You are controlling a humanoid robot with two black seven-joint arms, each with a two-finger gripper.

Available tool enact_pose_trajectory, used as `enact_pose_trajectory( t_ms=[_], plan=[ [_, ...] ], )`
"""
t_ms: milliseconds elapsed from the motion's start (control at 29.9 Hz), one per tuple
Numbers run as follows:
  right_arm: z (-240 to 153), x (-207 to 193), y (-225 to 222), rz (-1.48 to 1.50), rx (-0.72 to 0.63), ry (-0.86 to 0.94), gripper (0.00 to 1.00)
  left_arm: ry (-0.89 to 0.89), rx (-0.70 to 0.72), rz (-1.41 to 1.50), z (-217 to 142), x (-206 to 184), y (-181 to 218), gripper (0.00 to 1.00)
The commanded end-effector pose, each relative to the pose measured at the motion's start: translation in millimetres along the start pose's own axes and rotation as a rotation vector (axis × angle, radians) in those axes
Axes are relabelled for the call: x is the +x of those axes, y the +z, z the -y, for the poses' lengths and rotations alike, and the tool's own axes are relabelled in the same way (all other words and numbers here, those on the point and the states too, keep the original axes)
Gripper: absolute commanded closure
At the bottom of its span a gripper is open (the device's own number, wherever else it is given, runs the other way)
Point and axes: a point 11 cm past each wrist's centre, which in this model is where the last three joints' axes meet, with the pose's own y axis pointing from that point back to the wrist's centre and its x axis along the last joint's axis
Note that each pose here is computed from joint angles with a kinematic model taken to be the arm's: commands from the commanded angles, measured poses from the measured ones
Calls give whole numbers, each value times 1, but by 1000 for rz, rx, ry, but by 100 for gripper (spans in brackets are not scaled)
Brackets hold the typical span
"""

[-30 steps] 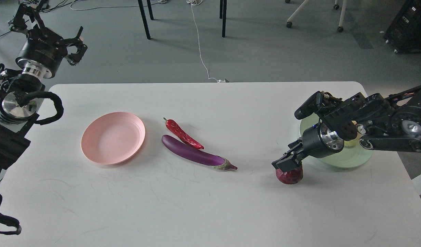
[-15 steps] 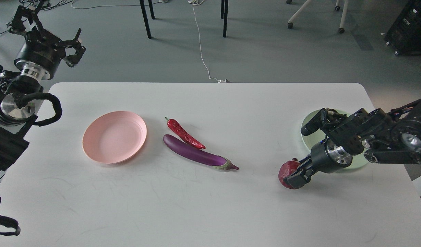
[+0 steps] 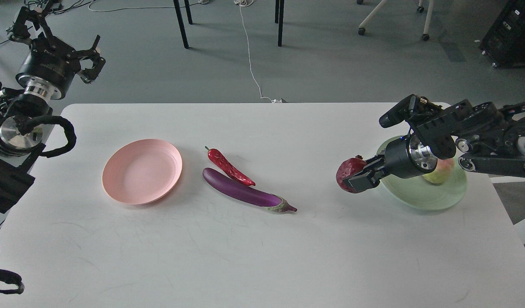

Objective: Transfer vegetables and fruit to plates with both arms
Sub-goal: 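Lift the pomegranate onto the green plate and open the right gripper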

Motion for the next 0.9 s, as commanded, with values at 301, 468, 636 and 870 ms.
enact_pose_trajectory(
  t_ms=[301,468,636,870],
  plan=[
    [-8,-61,94,163,-221,2,40,-4,3,-4,1,-2,-3,2],
    [5,-80,89,197,-194,-16,36,-4,9,-3,1,-2,-5,2],
    [5,-80,89,197,-194,-16,35,-4,9,-3,1,-2,-5,2],
    [-3,-75,93,263,-185,83,3,-5,19,1,4,-6,-7,2]
  ],
)
